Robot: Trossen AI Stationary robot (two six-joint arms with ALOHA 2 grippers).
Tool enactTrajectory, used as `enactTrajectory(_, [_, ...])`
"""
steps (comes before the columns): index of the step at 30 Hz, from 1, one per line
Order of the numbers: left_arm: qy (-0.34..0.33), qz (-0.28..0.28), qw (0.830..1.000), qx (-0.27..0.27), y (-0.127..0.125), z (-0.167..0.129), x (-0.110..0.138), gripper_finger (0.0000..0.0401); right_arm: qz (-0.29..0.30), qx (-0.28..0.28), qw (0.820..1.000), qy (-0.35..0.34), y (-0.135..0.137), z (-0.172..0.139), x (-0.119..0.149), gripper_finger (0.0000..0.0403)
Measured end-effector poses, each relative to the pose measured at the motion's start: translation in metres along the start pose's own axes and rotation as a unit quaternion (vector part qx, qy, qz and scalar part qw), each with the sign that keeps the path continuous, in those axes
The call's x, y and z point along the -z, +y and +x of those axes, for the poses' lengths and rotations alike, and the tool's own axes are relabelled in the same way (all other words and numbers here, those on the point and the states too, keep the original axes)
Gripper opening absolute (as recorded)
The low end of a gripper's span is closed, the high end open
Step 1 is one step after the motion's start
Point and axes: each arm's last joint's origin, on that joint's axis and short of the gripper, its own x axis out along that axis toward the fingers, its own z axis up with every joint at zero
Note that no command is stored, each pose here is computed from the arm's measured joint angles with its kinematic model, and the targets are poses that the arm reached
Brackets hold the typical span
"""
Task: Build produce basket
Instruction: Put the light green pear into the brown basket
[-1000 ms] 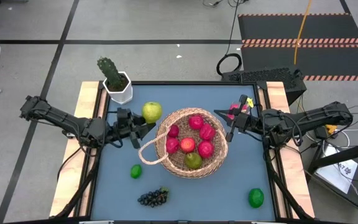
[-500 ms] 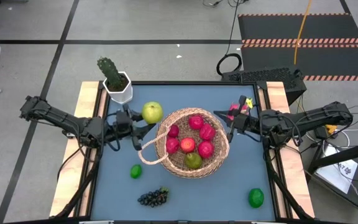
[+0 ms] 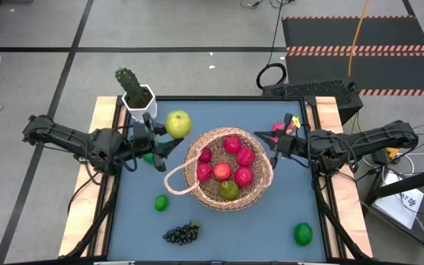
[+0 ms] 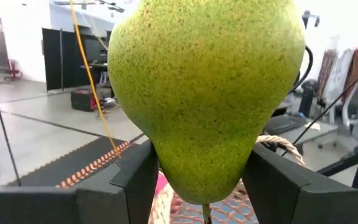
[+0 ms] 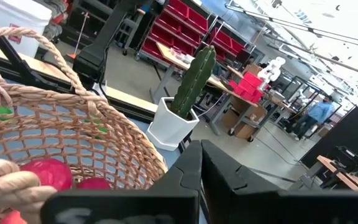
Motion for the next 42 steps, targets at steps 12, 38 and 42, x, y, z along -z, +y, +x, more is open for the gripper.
enactTrajectory(12, [0.133, 0.096, 0.987, -0.006, -0.025, 0.047, -0.048, 0.0212, 0.027, -0.004, 1.000, 0.007, -0.015, -0.023, 0.002, 0.0000])
enactTrajectory(38, [0.332, 0.120, 0.934, 0.057, -0.083, 0.132, 0.038, 0.0212, 0.058, -0.020, 0.997, 0.046, -0.026, -0.049, 0.015, 0.0000])
enactTrajectory(42, [0.352, 0.104, 0.927, 0.080, -0.087, 0.134, 0.047, 0.0212, 0.058, -0.020, 0.997, 0.046, -0.026, -0.049, 0.015, 0.0000])
